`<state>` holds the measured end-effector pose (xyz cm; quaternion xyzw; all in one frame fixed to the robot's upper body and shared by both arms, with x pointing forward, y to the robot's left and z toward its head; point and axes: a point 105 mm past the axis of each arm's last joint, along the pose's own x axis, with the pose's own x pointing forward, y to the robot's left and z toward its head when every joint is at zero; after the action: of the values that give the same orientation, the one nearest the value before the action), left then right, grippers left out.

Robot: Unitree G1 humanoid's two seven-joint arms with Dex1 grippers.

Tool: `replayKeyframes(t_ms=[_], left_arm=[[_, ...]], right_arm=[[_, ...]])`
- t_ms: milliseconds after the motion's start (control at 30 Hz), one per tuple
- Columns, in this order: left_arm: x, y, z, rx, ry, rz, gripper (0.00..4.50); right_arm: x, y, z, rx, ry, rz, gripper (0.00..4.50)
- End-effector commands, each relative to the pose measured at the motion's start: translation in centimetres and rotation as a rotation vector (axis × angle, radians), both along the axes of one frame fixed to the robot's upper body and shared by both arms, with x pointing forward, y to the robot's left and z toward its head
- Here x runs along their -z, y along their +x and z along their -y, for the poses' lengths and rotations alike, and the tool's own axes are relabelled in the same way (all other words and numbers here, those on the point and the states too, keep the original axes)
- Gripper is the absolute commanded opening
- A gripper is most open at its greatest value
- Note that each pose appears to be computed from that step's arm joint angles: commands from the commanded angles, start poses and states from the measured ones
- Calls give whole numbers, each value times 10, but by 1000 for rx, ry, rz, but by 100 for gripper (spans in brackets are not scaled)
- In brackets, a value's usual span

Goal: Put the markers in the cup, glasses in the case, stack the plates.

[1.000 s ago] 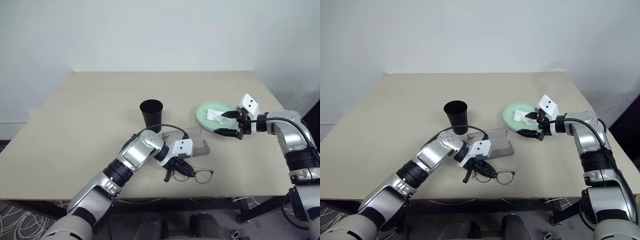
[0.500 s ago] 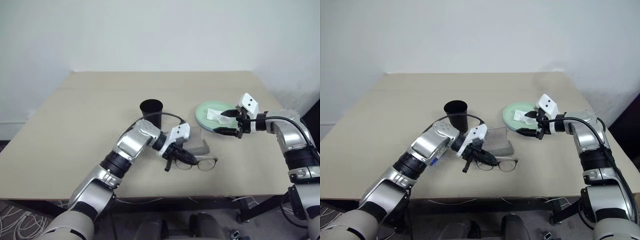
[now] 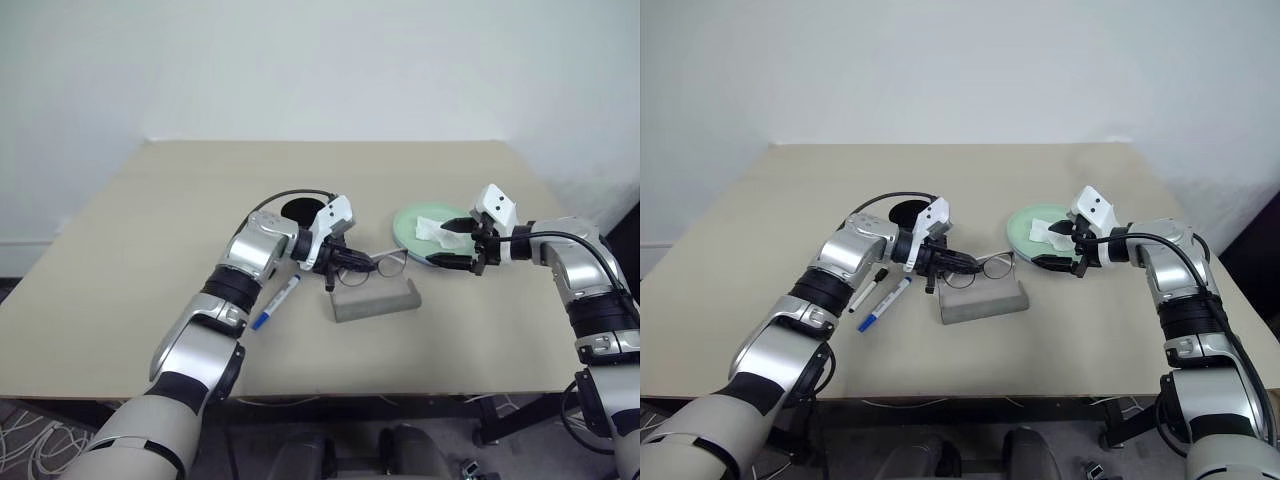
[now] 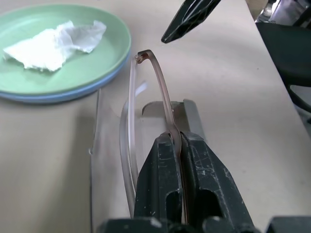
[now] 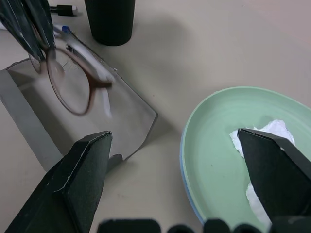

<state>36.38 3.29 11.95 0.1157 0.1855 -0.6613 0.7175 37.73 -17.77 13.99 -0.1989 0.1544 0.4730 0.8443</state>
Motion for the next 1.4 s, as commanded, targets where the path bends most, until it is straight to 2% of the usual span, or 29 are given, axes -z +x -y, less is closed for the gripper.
replayKeyframes(t_ms=[33, 433, 700, 1100, 1267, 1400], left_arm=[[-5, 1, 4, 17, -11, 43, 0], [21, -15, 4, 57, 33, -11, 0], [23, -25, 4, 87, 37, -56, 0], [22, -53, 2, 173, 38, -183, 0], [15, -72, 6, 248, 12, -223, 0], [20, -83, 10, 269, 35, -222, 0]], right_arm=[[-19, 4, -3, -13, 2, 65, 450], [-19, 2, -3, -14, 2, 62, 450], [-19, 3, -4, -15, 1, 62, 450], [-18, 2, -3, -13, 0, 61, 450], [-17, 2, -3, -15, -2, 59, 450], [-17, 2, -4, -17, 0, 59, 450]])
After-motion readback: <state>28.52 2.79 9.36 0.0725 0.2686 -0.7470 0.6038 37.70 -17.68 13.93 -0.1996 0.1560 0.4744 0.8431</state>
